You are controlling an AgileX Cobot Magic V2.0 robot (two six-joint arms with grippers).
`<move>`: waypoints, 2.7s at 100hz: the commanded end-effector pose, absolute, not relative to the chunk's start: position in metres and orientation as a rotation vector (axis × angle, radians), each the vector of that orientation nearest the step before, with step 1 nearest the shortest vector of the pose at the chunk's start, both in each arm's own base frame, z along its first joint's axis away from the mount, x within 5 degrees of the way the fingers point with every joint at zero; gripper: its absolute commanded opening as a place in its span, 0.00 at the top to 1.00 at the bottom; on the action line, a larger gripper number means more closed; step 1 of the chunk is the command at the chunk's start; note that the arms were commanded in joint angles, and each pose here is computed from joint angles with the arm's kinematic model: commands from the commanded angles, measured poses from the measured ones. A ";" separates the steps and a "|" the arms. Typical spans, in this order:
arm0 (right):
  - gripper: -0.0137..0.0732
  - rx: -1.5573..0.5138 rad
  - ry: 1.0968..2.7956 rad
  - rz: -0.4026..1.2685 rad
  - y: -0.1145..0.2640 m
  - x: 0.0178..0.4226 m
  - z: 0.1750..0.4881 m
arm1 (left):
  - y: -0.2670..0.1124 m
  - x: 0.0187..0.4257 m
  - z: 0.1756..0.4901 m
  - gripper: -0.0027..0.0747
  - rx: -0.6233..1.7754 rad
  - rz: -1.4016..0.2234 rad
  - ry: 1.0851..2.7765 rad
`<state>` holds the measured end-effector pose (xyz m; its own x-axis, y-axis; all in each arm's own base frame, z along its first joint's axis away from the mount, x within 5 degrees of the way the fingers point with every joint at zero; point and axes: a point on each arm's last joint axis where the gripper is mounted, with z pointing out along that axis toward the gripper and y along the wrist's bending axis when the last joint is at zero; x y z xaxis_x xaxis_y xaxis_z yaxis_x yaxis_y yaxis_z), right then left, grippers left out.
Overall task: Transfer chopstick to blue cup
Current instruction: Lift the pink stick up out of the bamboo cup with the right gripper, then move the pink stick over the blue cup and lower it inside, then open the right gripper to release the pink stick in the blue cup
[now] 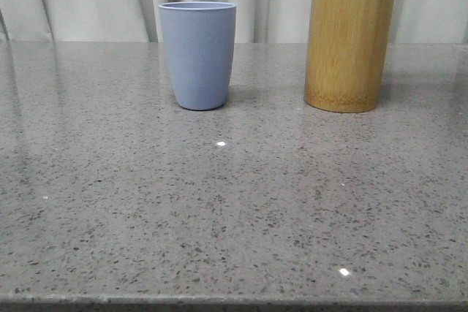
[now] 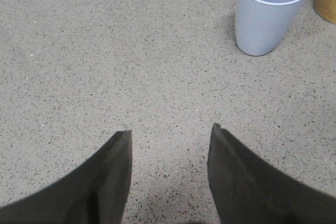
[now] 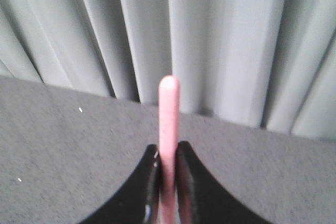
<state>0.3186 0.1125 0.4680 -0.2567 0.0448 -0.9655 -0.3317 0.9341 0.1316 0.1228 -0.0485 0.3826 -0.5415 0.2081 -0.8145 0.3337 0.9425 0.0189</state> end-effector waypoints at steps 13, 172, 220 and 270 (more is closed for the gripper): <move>0.92 -0.273 1.562 0.421 0.128 0.290 0.516 | -0.049 0.123 0.394 0.53 0.364 -0.191 2.089; 0.48 -0.499 1.735 0.560 0.249 0.331 0.421 | -0.049 0.123 0.394 0.53 0.364 -0.190 2.093; 0.53 -0.494 1.705 0.527 0.219 0.304 0.442 | -0.049 0.123 0.397 0.53 0.359 -0.199 2.055; 0.55 -0.323 1.726 0.388 0.110 0.234 0.413 | -0.040 0.102 0.383 0.53 0.302 -0.248 1.985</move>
